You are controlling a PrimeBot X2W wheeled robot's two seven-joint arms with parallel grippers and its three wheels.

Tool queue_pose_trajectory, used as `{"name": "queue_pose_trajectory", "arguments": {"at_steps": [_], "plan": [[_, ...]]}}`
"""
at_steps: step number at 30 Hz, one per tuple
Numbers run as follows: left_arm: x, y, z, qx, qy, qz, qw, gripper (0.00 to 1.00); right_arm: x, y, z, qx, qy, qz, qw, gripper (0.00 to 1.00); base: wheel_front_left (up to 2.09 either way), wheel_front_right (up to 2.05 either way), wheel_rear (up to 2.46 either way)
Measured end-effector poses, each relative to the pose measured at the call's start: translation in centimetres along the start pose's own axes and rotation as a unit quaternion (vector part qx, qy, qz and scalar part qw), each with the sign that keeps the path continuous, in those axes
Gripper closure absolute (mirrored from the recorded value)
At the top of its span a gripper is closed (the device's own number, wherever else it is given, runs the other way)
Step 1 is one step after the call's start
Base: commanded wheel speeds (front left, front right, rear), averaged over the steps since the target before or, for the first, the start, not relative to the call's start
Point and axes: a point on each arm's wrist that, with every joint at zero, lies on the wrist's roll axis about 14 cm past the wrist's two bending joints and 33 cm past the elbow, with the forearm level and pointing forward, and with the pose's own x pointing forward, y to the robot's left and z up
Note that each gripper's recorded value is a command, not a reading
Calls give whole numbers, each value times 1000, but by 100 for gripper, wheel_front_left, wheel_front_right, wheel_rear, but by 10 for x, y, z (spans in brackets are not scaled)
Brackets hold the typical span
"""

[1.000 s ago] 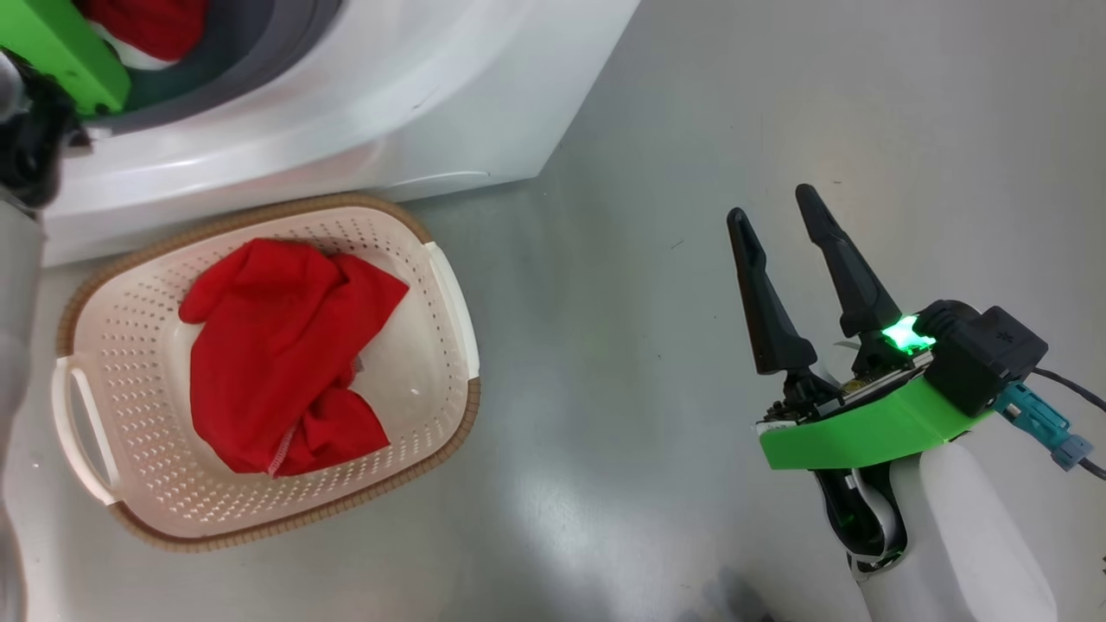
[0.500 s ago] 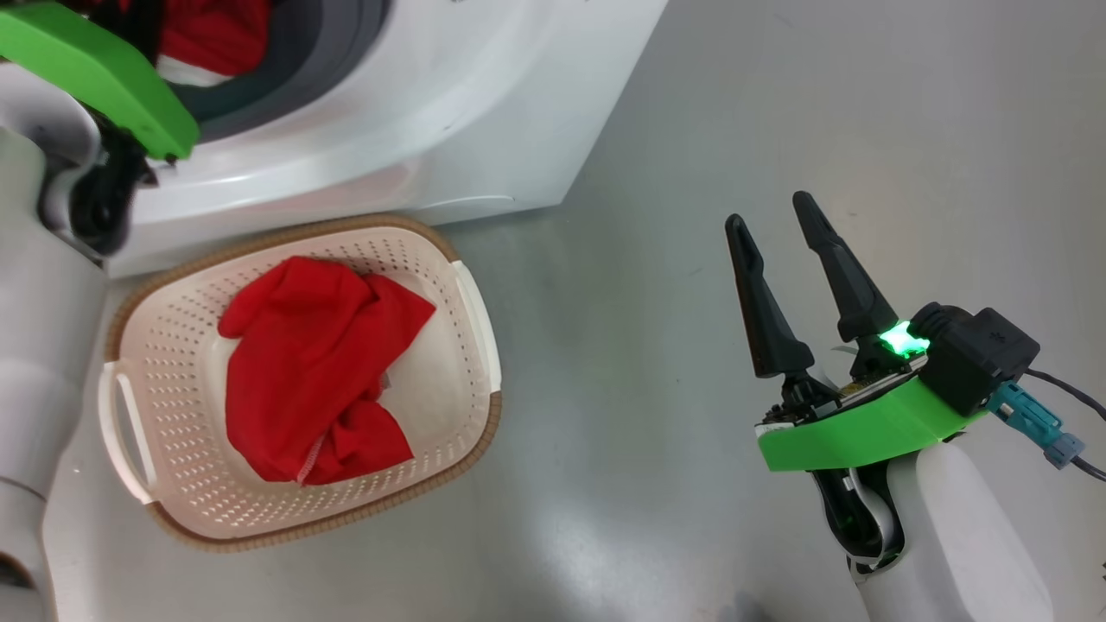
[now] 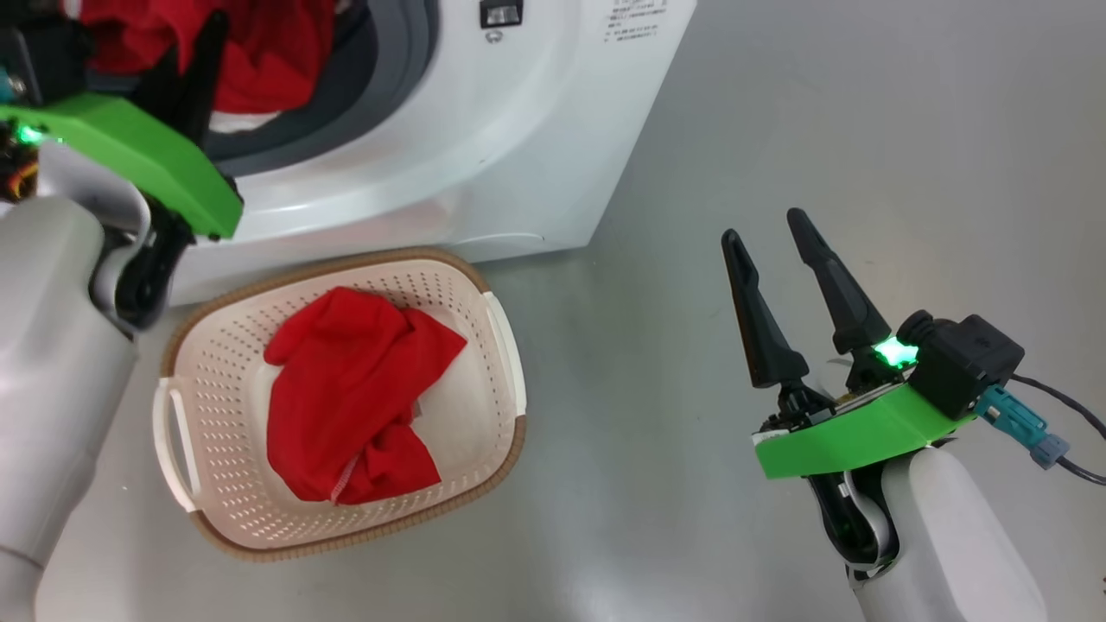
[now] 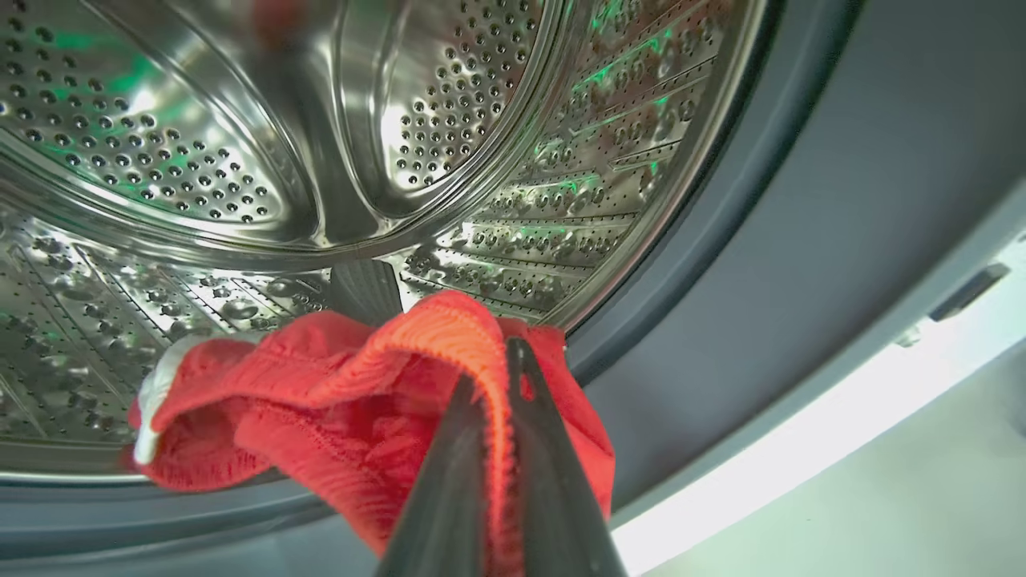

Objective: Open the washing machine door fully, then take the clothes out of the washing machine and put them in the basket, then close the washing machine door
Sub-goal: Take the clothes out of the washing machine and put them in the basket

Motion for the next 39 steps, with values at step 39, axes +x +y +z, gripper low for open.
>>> {"name": "queue_pose_trajectory", "arguments": {"at_steps": [39], "plan": [[-180,-86,56,33,-162,-12,986,100,-32,54,29,14,-15,56,998,0,0,0,0]]}}
